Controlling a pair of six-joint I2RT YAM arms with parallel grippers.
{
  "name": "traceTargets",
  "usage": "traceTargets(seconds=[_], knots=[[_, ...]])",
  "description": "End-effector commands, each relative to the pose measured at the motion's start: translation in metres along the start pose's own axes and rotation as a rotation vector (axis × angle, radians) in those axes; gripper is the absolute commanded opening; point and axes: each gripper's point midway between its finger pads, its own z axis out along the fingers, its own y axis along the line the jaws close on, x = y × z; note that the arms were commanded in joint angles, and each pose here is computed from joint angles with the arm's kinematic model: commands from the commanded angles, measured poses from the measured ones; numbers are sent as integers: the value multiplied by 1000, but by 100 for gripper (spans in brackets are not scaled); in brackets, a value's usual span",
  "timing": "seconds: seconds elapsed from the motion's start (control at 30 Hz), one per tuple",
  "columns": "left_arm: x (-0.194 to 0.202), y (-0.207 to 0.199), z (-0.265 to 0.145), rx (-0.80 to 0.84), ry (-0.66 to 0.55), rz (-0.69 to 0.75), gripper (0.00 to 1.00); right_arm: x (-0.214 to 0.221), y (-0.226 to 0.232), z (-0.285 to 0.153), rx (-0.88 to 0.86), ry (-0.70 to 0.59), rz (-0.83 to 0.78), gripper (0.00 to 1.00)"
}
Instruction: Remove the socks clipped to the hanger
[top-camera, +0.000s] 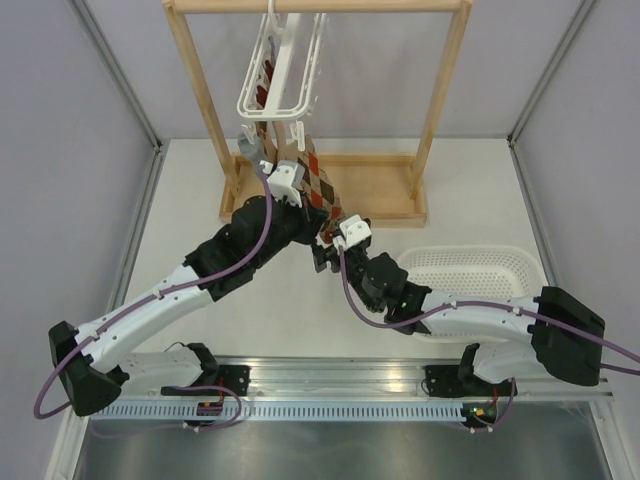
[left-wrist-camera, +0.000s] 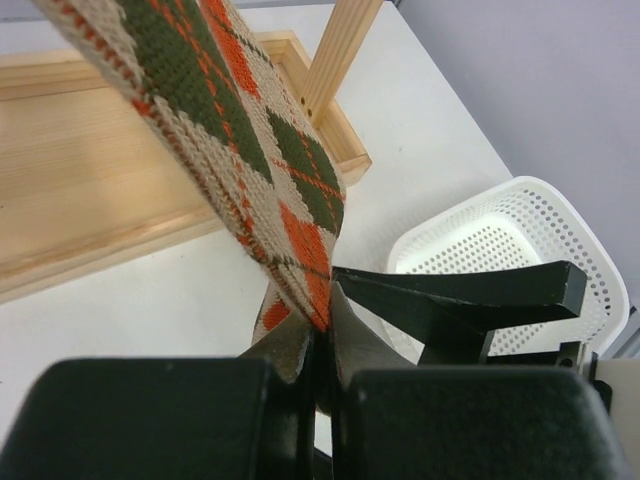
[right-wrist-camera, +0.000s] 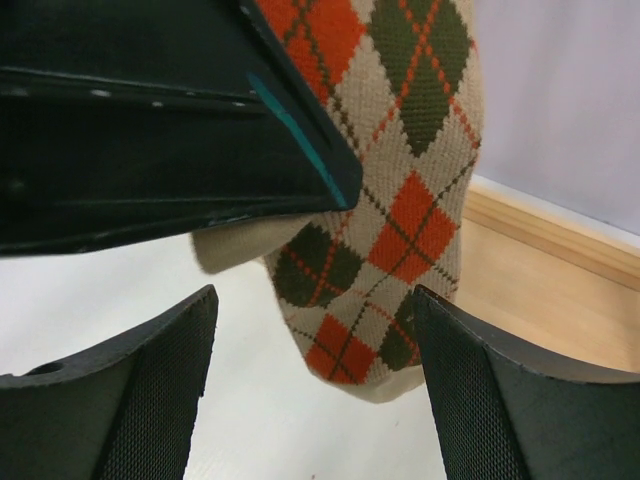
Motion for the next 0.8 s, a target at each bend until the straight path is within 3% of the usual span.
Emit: traceTargets(seconds=[0.0,0.13,0.3,0.43,0.5,0.53,0.73,0.77], knots=[[-19,-11,-7,20,-49,-55,2,-26,-16,8,123,-79,22,82],[-20,-12,-13,29,-56,-73,2,-17,-30,10,224,-83,-5,79],[-23,-17,-17,54,-56,-89,2,-6,-39,11,310,-84,-16,48],[-15,-10,-16,26,-40,-61,2,-7,-43,5,341,-107,-8,38],[-10,-6,-15,14,-31,-53,2,-9,-42,2,342,-109,-13,25],[-9,-5,-15,8,-30,-50,2,-10,-43,1,344,-110,-12,1],[-4,4,-15,-23,-30,-31,3,-17,-38,-9,302,-93,-21,1],[-5,4,-16,-23,-33,-30,11,-18,-37,-10,295,-91,-17,1]])
